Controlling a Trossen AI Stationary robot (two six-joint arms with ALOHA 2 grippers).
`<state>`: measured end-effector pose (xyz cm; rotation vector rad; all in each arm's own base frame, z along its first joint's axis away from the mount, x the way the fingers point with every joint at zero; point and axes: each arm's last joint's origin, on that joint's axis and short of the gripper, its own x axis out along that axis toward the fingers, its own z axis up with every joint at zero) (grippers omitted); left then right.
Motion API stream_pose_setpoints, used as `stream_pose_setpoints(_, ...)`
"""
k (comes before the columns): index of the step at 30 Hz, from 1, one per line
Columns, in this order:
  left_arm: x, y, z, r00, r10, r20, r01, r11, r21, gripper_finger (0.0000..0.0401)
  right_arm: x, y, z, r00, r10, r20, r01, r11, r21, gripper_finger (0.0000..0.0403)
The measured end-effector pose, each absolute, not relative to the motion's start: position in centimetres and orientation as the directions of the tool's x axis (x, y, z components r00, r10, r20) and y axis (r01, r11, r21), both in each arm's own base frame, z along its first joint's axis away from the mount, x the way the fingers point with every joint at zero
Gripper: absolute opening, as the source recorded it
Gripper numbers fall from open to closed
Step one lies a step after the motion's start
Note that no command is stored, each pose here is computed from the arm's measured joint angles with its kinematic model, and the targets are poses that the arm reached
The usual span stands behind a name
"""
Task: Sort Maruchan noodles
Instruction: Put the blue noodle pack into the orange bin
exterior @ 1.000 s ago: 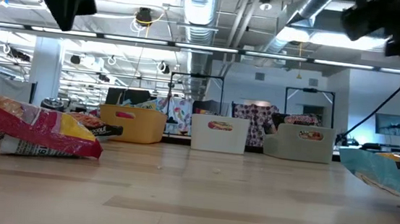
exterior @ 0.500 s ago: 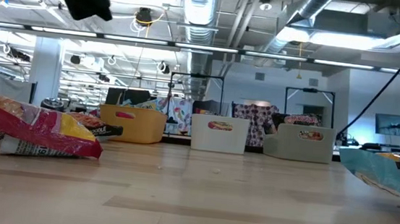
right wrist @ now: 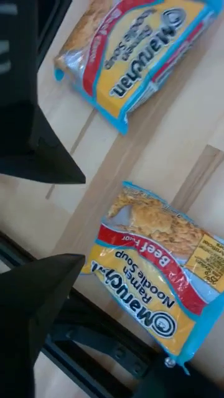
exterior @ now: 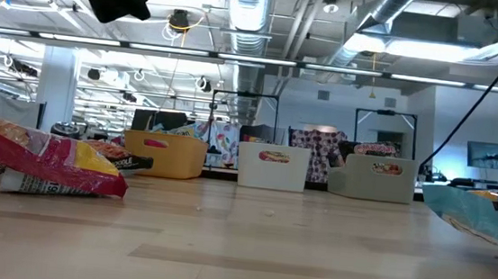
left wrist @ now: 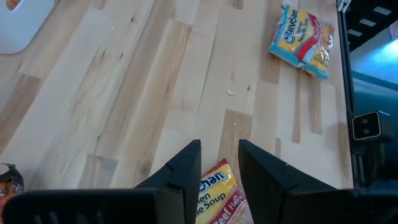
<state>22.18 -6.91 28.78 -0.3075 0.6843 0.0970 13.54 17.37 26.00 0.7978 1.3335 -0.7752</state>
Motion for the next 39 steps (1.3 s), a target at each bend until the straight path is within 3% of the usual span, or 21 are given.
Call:
stream_pose_setpoints(5, 22.2, -6.9, 28.8, 0.772, -0.011, -0.635, -0.185, 0.953, -0.241, 0.0093, 13.3, 17.3, 25.1, 0.094, -0.066, -0.993, 0.9, 0.433, 0.056, 0.0229)
stream_pose_setpoints(13, 22.2, -6.9, 28.8, 0.773, -0.004, -0.634, -0.186, 0.955, -0.233, 0.0093, 12.8, 16.7, 22.9, 0.059, -0.105, -0.993, 0.926, 0.377, 0.015, 0.0226)
stream_pose_setpoints(20, 22.2, -6.9, 28.8, 0.773, -0.004, -0.634, -0.186, 0.954, -0.233, 0.0093, 12.7, 16.3, 22.1, 0.044, -0.125, -0.991, 0.969, 0.248, 0.012, 0.0224)
stream_pose_setpoints(39, 22.2, -6.9, 28.8, 0.773, -0.004, -0.635, -0.189, 0.953, -0.236, 0.0093, 12.7, 14.7, 17.5, 0.035, -0.117, -0.992, 0.984, 0.176, 0.014, 0.0223)
